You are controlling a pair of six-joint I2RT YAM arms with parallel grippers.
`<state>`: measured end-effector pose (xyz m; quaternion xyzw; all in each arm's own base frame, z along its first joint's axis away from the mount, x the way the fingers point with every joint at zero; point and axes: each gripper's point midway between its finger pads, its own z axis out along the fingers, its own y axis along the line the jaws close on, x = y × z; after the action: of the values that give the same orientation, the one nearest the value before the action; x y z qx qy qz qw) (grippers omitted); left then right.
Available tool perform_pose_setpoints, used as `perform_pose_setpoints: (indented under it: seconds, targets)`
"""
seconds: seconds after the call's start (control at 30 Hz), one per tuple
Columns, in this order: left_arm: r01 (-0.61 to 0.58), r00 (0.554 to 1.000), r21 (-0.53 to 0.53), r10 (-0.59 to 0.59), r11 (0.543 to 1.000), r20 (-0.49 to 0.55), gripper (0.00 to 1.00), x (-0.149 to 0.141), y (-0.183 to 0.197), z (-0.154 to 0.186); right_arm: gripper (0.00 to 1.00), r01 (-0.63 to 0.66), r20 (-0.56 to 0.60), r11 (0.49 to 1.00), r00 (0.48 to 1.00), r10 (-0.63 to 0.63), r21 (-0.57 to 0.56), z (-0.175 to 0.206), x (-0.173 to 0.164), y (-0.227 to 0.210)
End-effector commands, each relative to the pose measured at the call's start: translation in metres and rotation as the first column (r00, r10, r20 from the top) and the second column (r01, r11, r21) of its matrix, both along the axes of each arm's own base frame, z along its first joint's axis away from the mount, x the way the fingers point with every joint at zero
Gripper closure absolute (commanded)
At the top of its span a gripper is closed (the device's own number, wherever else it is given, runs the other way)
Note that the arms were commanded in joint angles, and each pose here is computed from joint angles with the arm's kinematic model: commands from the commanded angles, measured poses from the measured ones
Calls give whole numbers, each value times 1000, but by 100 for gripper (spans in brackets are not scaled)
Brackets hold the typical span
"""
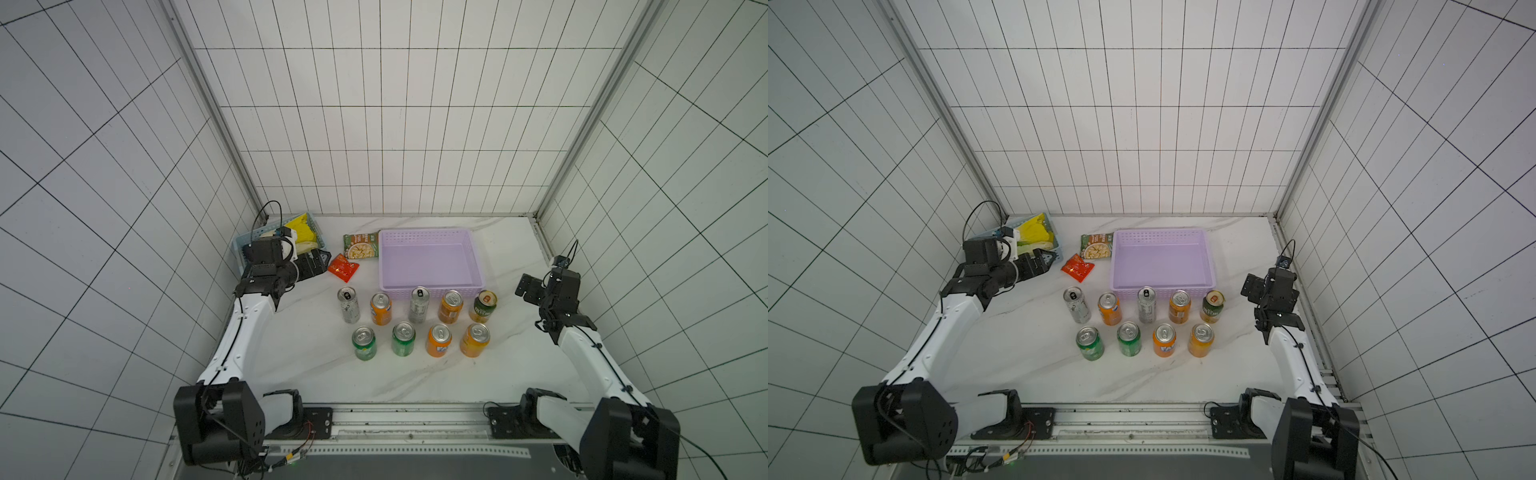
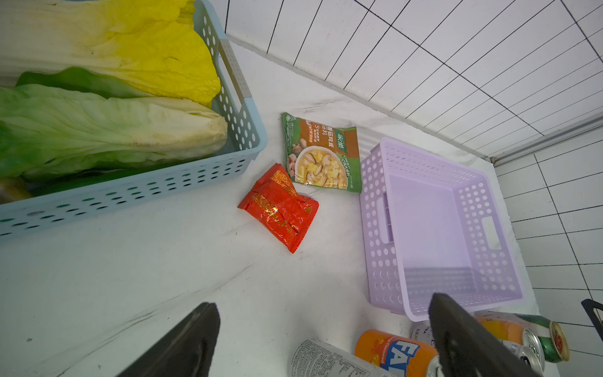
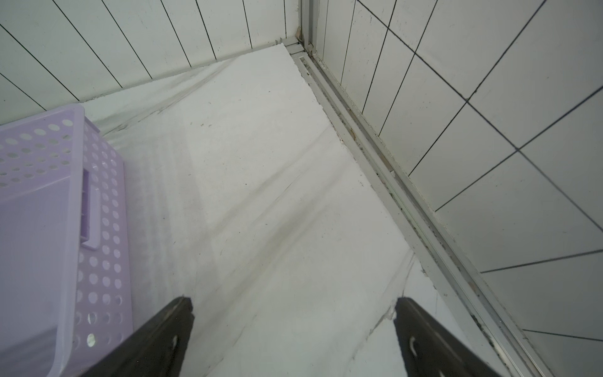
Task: Take out the drinks from the basket
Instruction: Reset both arms
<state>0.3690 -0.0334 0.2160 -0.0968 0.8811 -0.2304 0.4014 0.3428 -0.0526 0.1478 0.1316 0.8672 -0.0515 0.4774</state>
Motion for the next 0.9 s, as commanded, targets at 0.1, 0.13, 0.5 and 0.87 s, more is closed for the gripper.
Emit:
perform_pose_setpoints:
  seconds: [0.1, 0.13, 0.5, 0.87]
  targets:
    - [-8, 999, 18, 7, 1000, 37, 2, 3, 4, 12, 1, -32, 106, 999, 994, 29, 19, -13, 22, 1]
    - [-7, 999, 17, 7, 1000, 38, 2, 3, 4, 13, 1, -41, 116, 999, 993, 38, 22, -15, 25, 2]
    - [-4, 999, 25, 4, 1000, 32, 2, 4, 5, 10, 1, -142, 224, 990, 965, 140, -5, -28, 46, 15]
    - [-14, 1000, 46, 14, 999, 16, 2, 7, 9, 4, 1, -215, 256, 977, 943, 211, -14, -49, 56, 27]
